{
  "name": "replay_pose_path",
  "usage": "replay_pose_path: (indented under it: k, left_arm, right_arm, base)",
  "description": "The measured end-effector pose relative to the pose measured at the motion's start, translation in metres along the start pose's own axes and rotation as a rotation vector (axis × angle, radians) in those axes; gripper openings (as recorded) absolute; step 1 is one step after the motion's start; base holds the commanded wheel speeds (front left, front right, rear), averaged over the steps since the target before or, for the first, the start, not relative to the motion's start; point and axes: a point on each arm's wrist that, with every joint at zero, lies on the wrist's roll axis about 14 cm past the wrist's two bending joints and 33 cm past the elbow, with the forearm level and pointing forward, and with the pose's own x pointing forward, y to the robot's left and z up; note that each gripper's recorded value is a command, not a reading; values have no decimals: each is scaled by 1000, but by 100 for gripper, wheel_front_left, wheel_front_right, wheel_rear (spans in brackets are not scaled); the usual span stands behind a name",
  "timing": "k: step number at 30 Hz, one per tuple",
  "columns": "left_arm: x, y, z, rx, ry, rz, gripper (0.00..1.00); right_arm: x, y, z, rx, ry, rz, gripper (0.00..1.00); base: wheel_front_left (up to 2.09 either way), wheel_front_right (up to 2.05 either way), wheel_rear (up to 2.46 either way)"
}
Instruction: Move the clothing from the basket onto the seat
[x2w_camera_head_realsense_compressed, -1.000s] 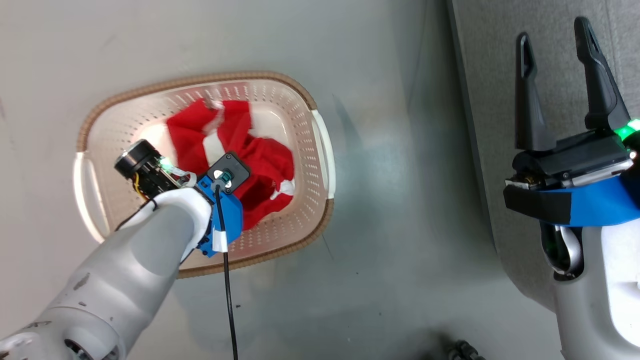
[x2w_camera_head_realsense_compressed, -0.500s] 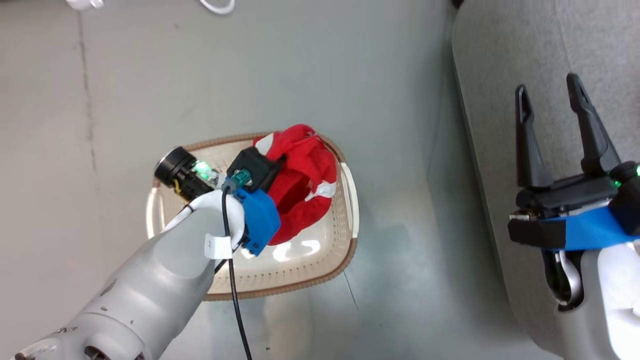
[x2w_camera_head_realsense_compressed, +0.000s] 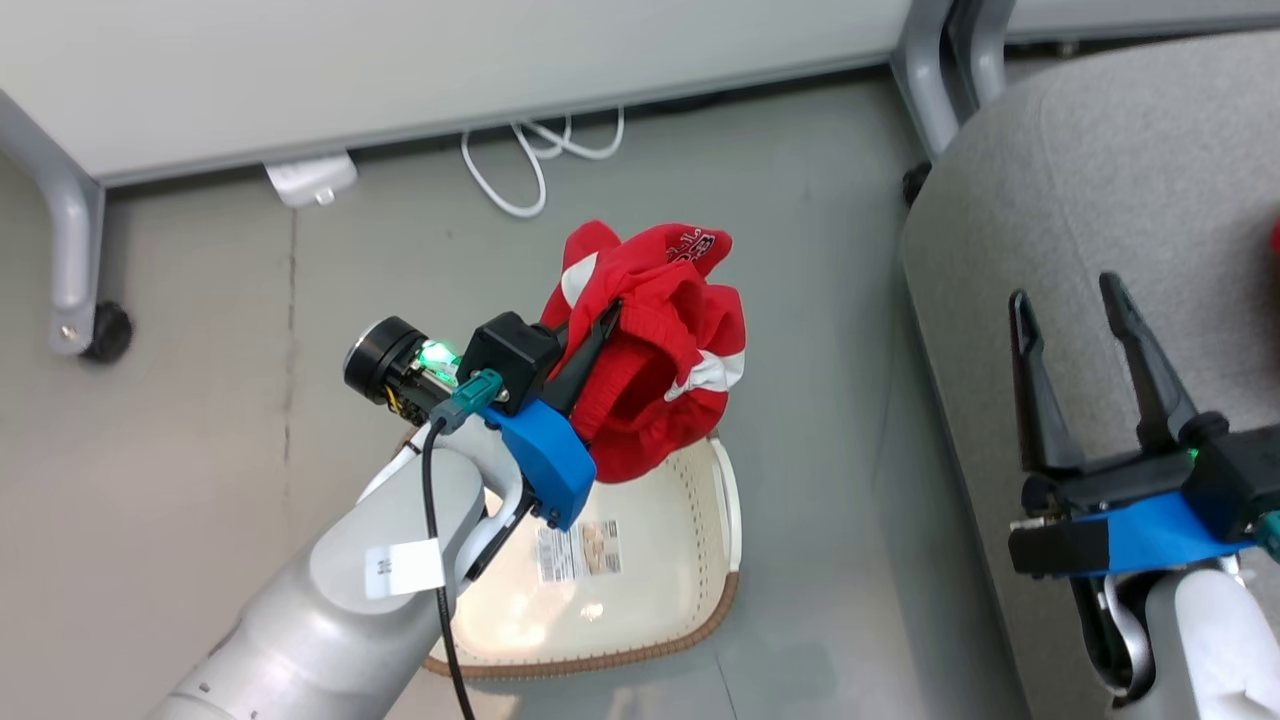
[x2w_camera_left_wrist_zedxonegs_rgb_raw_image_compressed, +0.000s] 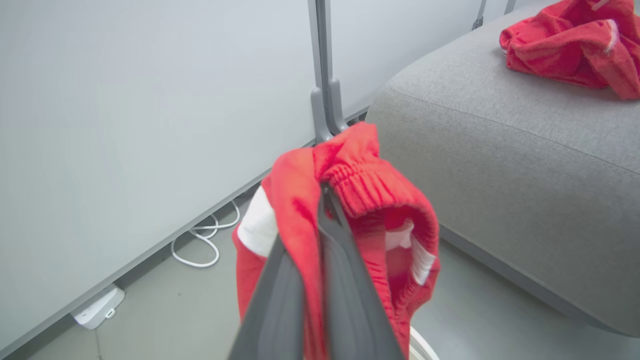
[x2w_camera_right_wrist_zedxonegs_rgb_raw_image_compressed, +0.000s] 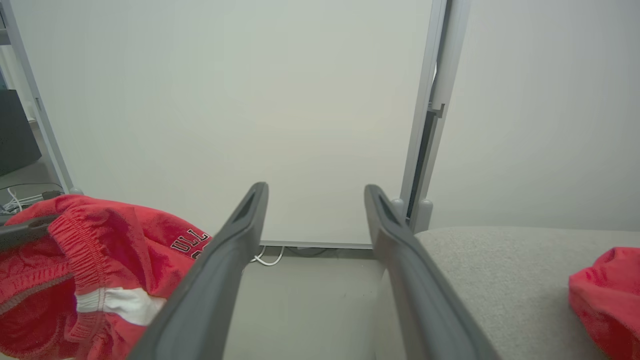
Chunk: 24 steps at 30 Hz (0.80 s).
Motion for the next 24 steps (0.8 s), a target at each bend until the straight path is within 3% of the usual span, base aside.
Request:
replay_pose_path:
  k: [11, 24]
  left_arm:
    - [-29, -13, 99, 58, -250, 51, 0]
    - [-55, -38, 152, 153, -369, 30, 0]
  right_arm:
    - [-37, 5, 29, 16, -42, -8, 100]
    - [-64, 16, 44, 40, -72, 2, 100]
  base:
    - [0, 0, 0]
    - [0, 0, 0]
